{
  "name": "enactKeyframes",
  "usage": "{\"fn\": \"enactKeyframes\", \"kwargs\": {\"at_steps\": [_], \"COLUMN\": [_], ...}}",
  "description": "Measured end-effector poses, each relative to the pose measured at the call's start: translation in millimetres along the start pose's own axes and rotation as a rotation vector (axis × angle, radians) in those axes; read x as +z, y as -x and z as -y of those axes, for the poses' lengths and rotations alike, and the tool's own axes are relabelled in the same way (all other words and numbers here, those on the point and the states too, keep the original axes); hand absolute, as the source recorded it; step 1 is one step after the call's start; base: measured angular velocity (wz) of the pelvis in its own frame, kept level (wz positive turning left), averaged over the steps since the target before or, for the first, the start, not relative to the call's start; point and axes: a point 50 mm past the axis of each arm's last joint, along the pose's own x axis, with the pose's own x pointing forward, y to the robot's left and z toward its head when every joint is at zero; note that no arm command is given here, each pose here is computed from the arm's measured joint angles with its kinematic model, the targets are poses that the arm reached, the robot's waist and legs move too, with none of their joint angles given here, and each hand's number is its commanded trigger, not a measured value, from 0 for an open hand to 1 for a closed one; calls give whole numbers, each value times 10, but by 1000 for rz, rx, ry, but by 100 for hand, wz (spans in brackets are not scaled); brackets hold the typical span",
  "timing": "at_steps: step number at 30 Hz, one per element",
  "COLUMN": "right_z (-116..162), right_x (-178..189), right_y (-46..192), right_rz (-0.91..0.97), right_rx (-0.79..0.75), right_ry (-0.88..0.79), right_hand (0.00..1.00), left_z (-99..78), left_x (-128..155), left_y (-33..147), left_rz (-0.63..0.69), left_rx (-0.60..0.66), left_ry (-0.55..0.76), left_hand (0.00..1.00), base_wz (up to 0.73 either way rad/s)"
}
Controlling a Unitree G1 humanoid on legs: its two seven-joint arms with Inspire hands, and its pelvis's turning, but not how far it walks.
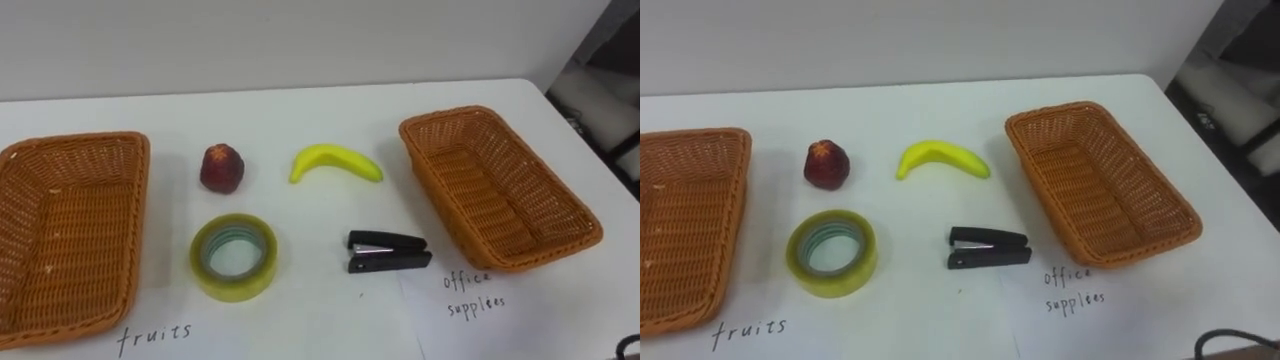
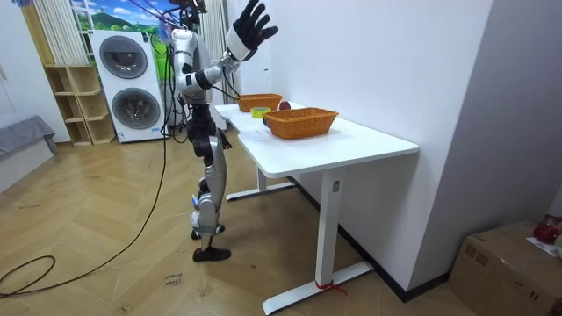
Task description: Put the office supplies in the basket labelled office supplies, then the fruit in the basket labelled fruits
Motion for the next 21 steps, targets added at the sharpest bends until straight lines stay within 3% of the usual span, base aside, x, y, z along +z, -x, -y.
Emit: {"fn": "enactKeyframes", "kwargs": {"at_steps": [8,15,21], "right_z": [-231,-556,-674], "right_x": [77,104,124], "right_y": [54,186,257], "right_rz": [58,139,178], "right_rx": [77,256,381], "right_ry": [-37,0,33], "right_hand": [0,0,0], "left_z": [28,-3,-3], "left_x": [-23,6,1], "left_y": [6,-14,-14], "left_rz": [-1,13,12], "left_rx": [-30,-30,-31], "left_ry": [-36,-53,-57], "left_hand": [0,0,0], "base_wz": [9,0,0]}}
